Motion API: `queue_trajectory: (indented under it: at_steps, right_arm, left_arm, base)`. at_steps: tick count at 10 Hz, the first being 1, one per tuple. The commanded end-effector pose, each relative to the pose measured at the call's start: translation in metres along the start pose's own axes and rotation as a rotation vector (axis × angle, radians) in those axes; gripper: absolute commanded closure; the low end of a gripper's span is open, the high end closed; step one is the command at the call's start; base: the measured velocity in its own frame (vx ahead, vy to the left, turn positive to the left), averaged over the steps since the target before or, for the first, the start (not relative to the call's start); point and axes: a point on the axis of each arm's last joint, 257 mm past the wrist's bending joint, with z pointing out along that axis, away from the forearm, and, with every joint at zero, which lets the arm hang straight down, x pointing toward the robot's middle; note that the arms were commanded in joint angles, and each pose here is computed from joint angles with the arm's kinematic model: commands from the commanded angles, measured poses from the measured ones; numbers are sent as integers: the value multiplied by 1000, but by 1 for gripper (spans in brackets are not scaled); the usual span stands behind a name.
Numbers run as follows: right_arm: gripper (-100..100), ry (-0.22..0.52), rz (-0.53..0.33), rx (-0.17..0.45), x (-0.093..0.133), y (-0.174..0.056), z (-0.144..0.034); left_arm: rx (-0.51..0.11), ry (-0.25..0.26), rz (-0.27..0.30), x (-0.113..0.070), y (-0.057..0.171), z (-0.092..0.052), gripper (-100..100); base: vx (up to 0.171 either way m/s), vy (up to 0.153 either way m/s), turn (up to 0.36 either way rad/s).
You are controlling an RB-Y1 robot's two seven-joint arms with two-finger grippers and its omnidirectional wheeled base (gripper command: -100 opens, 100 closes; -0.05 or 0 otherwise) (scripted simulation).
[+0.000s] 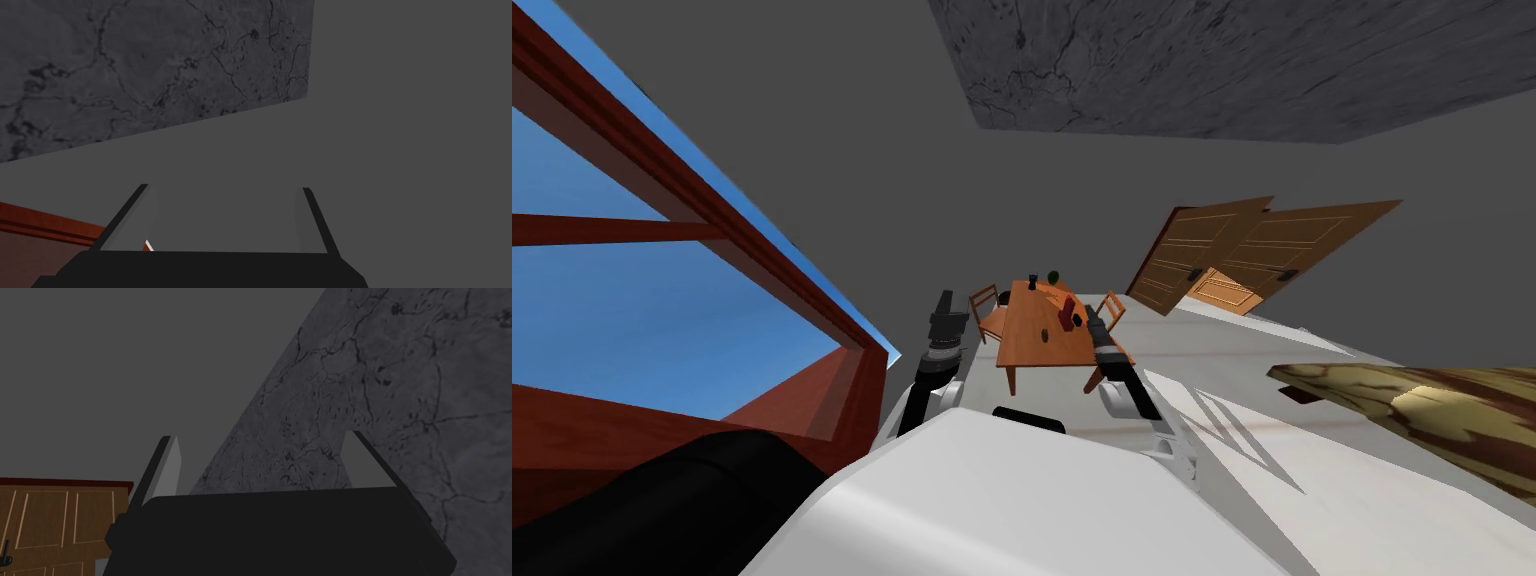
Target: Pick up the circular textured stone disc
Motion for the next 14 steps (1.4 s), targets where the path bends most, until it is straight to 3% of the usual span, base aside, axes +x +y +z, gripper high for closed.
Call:
queue_trajectory:
  at_steps: [1, 5, 8, 10, 14]
  right_arm:
    - [-100, 55, -45, 47, 16, -20, 7]
    - [-100, 164, -134, 155, 47, -70, 19]
    - [-100, 204, -167, 200, 56, -89, 21]
    - [-100, 272, -232, 255, 71, -114, 27]
    - [-100, 359, -303, 362, 87, -160, 21]
  left_arm:
    - [0, 0, 0, 0, 0, 0, 0]
    - [0, 0, 0, 0, 0, 0, 0]
    - [0, 0, 0, 0, 0, 0, 0]
    - [0, 0, 0, 0, 0, 0, 0]
    - [0, 0, 0, 0, 0, 0, 0]
  base:
    - [-19, -3, 216]
    - [-10, -1, 150]
    - [-4, -2, 84]
    - [-3, -2, 193]
    - [2, -5, 98]
